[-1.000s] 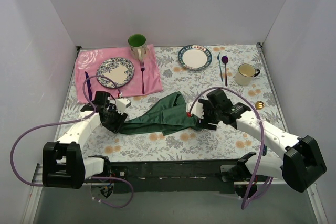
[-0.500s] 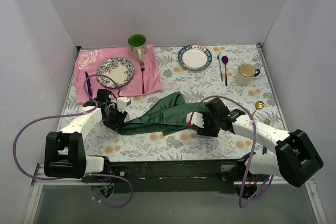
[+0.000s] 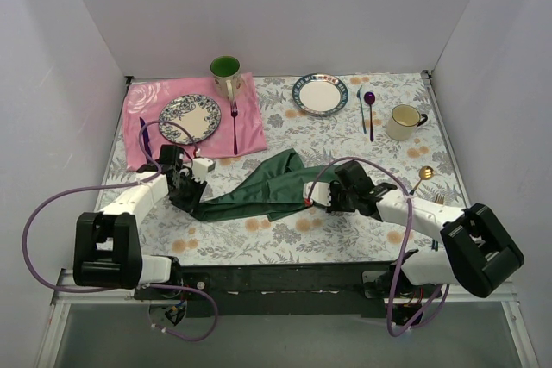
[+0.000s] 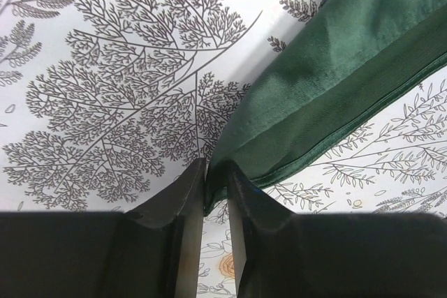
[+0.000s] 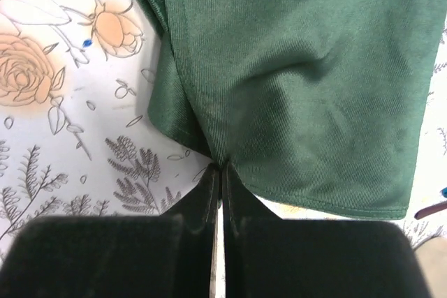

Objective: Fold the napkin into a case and place the utensils inside
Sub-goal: Pick up the crumpled napkin from the center of the board, then flatten out the crumpled napkin at the center of the board.

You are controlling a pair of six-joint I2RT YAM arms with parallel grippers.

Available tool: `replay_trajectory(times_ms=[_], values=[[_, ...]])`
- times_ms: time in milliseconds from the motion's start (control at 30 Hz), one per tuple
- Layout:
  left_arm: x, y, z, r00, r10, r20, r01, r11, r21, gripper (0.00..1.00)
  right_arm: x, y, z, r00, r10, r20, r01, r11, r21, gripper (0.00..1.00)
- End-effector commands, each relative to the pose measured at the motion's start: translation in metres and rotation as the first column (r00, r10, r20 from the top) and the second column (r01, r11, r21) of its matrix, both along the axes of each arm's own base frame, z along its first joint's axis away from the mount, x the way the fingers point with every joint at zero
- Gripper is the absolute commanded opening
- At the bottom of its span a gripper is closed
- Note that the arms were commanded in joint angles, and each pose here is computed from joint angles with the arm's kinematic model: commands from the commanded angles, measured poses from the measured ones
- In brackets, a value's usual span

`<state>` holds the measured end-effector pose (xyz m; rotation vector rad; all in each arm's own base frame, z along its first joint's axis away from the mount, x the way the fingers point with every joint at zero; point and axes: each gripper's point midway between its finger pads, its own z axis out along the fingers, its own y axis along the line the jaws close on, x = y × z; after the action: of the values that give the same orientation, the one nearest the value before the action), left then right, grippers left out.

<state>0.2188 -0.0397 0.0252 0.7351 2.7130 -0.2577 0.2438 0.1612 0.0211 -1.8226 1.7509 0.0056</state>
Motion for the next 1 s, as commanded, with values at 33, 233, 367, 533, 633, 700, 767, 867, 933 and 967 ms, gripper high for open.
replay_trajectory(times_ms=[33, 233, 367, 533, 633, 700, 767, 867, 933, 967], values=[[0.024, -0.002, 0.026, 0.996, -0.001, 0.085, 0.002, 1.000, -0.013, 0.14, -0.002, -0.005, 0.026, 1.000, -0.012, 0.004, 0.012, 1.000, -0.008, 0.01], [0.042, -0.011, 0.073, 0.980, -0.024, 0.199, 0.036, 0.998, -0.056, 0.00, 0.022, 0.004, 0.110, 0.991, -0.077, 0.108, 0.065, 0.992, 0.113, 0.01], [0.059, -0.020, 0.126, 0.948, -0.026, 0.316, 0.060, 0.993, -0.099, 0.00, 0.036, 0.010, 0.162, 0.975, -0.143, 0.167, 0.109, 0.974, 0.199, 0.01], [0.067, -0.022, 0.172, 0.904, -0.024, 0.427, 0.076, 0.991, -0.106, 0.00, 0.053, 0.004, 0.220, 0.933, -0.252, 0.256, 0.179, 0.944, 0.276, 0.01], [0.071, -0.018, 0.191, 0.875, -0.006, 0.485, 0.058, 0.994, -0.093, 0.00, 0.058, -0.002, 0.246, 0.909, -0.275, 0.313, 0.177, 0.935, 0.307, 0.01], [0.071, -0.016, 0.195, 0.866, 0.008, 0.499, 0.044, 0.995, -0.092, 0.00, 0.052, -0.003, 0.247, 0.918, -0.256, 0.302, 0.163, 0.940, 0.299, 0.01], [0.074, -0.013, 0.196, 0.863, 0.024, 0.504, 0.022, 0.996, -0.085, 0.00, 0.047, -0.002, 0.244, 0.929, -0.243, 0.278, 0.157, 0.941, 0.299, 0.01], [0.079, -0.012, 0.209, 0.847, 0.065, 0.527, -0.010, 0.994, -0.105, 0.00, 0.048, -0.005, 0.253, 0.917, -0.282, 0.283, 0.186, 0.928, 0.322, 0.01], [0.084, -0.014, 0.230, 0.820, 0.086, 0.566, -0.016, 0.992, -0.128, 0.00, 0.053, -0.006, 0.281, 0.890, -0.318, 0.327, 0.184, 0.906, 0.381, 0.01], [0.085, -0.015, 0.238, 0.810, 0.092, 0.579, -0.015, 0.991, -0.136, 0.00, 0.053, -0.005, 0.291, 0.881, -0.336, 0.333, 0.187, 0.894, 0.408, 0.01]])
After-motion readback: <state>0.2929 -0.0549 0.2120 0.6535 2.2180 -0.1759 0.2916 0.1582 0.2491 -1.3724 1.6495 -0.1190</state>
